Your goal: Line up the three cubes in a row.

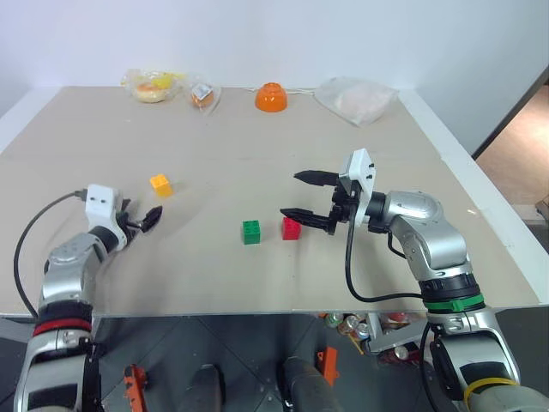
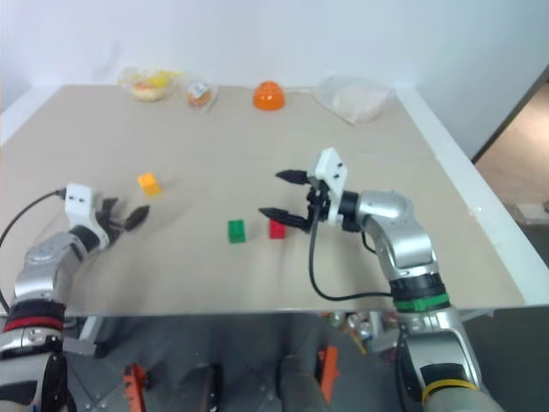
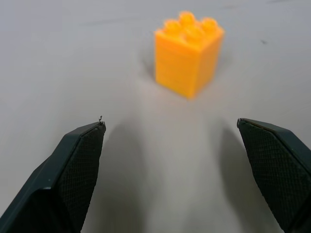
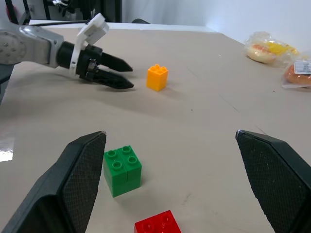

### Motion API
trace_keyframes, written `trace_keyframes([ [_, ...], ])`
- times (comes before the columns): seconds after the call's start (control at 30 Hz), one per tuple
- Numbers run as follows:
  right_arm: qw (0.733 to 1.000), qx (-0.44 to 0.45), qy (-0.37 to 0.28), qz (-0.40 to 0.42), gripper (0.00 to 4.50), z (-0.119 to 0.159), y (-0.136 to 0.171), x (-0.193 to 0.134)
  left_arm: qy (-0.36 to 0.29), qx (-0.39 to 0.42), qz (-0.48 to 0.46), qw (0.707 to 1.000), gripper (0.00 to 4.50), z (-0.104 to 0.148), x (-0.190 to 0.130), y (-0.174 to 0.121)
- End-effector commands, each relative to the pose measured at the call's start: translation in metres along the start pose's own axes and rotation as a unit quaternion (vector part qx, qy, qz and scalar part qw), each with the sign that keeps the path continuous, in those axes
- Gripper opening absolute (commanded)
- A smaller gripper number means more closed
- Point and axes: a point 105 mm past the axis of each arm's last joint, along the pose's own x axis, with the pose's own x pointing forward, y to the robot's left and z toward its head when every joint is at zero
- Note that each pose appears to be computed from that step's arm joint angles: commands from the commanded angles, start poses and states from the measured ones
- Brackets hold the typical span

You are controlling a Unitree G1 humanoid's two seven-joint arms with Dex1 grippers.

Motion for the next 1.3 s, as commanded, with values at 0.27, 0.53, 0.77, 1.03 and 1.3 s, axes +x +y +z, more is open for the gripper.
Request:
trace_keyframes([
  [0.27,1.0,-0.019,-0.02,-0.005,4.44,0.017,0.0,-0.009,0.008,0.013,-0.072,0.997,4.49,0.008,0.019,-0.01],
  [0.53,1.0,-0.019,-0.016,-0.009,4.44,0.016,-0.002,-0.011,0.005,0.006,-0.039,0.999,4.49,0.023,0.032,0.003],
  [0.77,1.0,-0.02,-0.016,-0.008,4.44,0.017,-0.002,-0.01,0.001,0.011,-0.072,0.997,4.49,0.03,0.043,-0.013],
  [1.03,1.0,-0.022,-0.015,-0.008,4.44,0.017,-0.003,-0.009,-0.003,0.006,-0.089,0.996,4.49,0.038,0.051,-0.023],
  [1.3,1.0,-0.024,-0.012,-0.011,4.44,0.017,-0.004,-0.011,-0.01,0.004,-0.07,0.998,2.7,0.042,0.054,-0.02],
])
